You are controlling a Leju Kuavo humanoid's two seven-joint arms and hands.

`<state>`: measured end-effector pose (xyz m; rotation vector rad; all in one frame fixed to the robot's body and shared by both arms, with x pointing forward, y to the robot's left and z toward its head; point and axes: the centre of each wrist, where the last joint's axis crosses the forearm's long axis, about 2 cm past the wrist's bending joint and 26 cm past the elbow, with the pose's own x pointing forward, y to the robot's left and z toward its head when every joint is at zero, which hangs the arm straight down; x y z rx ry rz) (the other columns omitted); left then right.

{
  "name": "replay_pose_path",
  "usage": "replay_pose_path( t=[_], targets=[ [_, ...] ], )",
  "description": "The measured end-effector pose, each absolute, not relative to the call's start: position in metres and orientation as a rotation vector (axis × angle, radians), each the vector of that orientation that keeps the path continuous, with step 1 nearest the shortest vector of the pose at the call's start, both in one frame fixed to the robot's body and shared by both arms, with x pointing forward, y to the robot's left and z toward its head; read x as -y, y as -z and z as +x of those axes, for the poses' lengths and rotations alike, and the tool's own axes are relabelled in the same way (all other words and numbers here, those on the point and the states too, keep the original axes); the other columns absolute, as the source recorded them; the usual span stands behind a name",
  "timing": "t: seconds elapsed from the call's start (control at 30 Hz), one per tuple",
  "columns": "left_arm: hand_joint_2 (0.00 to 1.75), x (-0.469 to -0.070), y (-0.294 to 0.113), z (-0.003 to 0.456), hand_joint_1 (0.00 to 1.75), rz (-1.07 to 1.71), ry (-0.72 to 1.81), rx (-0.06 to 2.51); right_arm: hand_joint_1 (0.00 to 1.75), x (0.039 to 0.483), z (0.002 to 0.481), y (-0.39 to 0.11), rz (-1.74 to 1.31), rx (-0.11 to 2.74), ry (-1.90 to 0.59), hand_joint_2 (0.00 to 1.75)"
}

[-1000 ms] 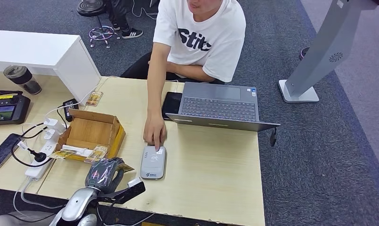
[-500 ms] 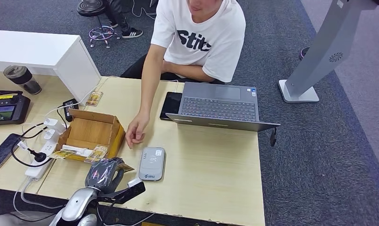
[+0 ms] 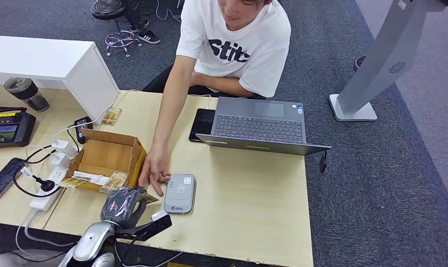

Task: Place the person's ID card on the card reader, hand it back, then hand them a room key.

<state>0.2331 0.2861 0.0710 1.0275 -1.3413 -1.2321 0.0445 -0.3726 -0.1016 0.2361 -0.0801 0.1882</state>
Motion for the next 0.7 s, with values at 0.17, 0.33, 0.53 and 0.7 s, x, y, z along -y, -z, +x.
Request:
replay_pose_path(
  t=[0.17, 0.33, 0.53, 0.7],
  targets=[
    [1.75, -0.293, -0.090, 0.249, 1.75, 1.141, 1.190, 1.437, 0.00, 0.372, 0.044, 0.102, 0.233, 0.052, -0.220, 1.75],
    [1.75, -0.331, -0.199, 0.319, 1.75, 1.410, 1.057, 1.704, 0.00, 0.370, 0.046, 0.102, 0.229, 0.025, -0.267, 1.75],
    [1.75, -0.338, -0.223, 0.323, 1.75, 1.507, 1.034, 1.769, 0.00, 0.368, 0.045, 0.102, 0.233, 0.022, -0.272, 1.75],
    [1.75, -0.339, -0.225, 0.323, 1.75, 1.513, 1.030, 1.774, 0.00, 0.368, 0.045, 0.102, 0.234, 0.022, -0.273, 1.75]
  ],
)
